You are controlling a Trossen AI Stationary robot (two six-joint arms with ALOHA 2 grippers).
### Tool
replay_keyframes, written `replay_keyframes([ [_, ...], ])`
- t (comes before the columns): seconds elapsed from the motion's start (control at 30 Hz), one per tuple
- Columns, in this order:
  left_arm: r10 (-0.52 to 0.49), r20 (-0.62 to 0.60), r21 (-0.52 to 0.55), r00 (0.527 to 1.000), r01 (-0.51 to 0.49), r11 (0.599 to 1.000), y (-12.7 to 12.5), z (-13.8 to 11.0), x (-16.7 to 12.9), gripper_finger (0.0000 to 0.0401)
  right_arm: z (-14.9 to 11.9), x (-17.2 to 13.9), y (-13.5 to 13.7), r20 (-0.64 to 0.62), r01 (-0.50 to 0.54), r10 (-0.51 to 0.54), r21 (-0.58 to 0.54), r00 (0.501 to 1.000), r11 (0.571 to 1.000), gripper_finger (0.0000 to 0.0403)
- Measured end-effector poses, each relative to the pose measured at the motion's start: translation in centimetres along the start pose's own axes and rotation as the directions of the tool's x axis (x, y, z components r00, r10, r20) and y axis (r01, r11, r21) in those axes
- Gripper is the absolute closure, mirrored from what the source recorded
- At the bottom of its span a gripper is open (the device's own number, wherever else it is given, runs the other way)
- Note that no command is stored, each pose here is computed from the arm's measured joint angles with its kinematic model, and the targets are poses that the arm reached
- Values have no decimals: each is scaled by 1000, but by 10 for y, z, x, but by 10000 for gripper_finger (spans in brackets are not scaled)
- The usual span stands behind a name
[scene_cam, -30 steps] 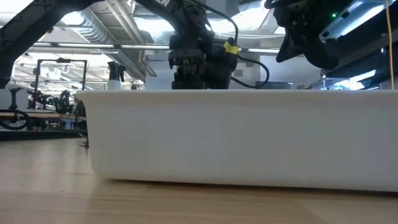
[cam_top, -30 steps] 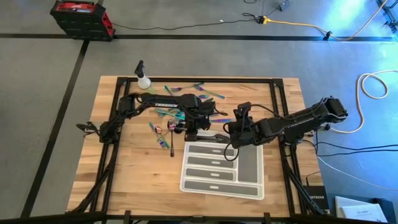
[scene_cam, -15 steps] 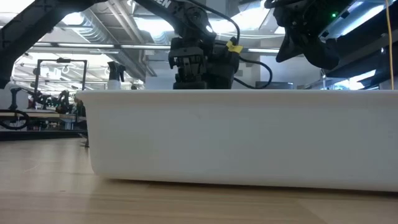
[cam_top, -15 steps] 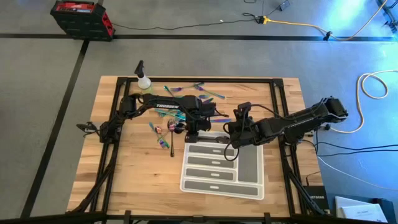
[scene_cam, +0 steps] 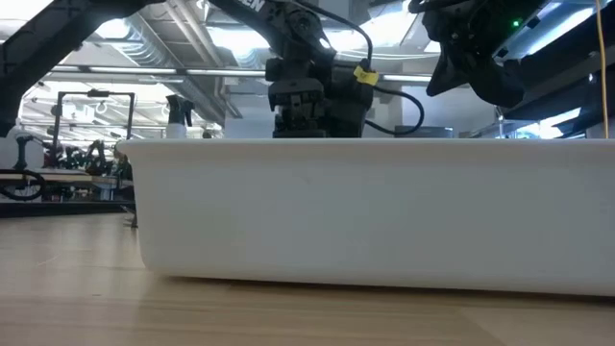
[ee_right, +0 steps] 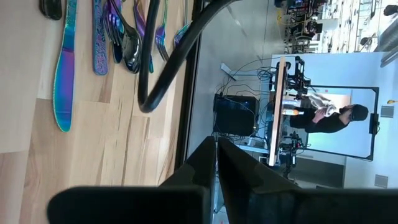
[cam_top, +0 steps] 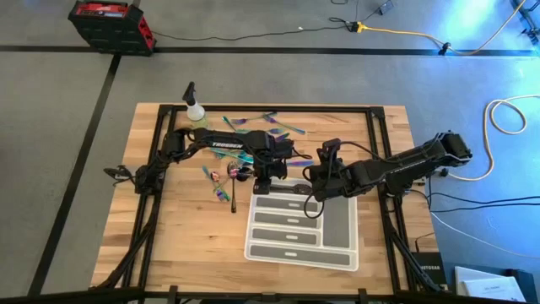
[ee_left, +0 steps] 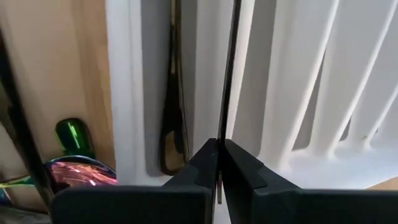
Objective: Sort silverware
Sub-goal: Put the black spoon into the white silverware tray
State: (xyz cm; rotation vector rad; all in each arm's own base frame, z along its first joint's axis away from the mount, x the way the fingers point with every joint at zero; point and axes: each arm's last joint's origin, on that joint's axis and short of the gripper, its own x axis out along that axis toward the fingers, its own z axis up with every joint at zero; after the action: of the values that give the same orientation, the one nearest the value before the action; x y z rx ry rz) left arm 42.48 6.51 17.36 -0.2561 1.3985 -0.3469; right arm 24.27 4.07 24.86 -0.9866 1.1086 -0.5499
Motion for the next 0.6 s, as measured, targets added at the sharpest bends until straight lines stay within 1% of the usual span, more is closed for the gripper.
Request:
replay_keyframes([
  [0.2, -27, 6, -2, 1000, 27, 1000, -1, 0, 0, 401, 0, 0, 0, 0, -2, 2, -1, 1000, 1000, 403],
  [0.27, -27, 6, -4, 1000, 27, 1000, -1, 0, 0, 394, 0, 0, 0, 0, -2, 2, -1, 1000, 1000, 403],
  [0.5, -24, 6, -18, 1000, 24, 1000, -1, 0, 0, 334, 0, 0, 0, 1, -3, 3, 1, 1000, 1000, 403],
  [0.6, -15, 4, -26, 1000, 15, 1000, 0, 0, 0, 316, 0, 0, 0, 1, -3, 3, 2, 1000, 1000, 403],
])
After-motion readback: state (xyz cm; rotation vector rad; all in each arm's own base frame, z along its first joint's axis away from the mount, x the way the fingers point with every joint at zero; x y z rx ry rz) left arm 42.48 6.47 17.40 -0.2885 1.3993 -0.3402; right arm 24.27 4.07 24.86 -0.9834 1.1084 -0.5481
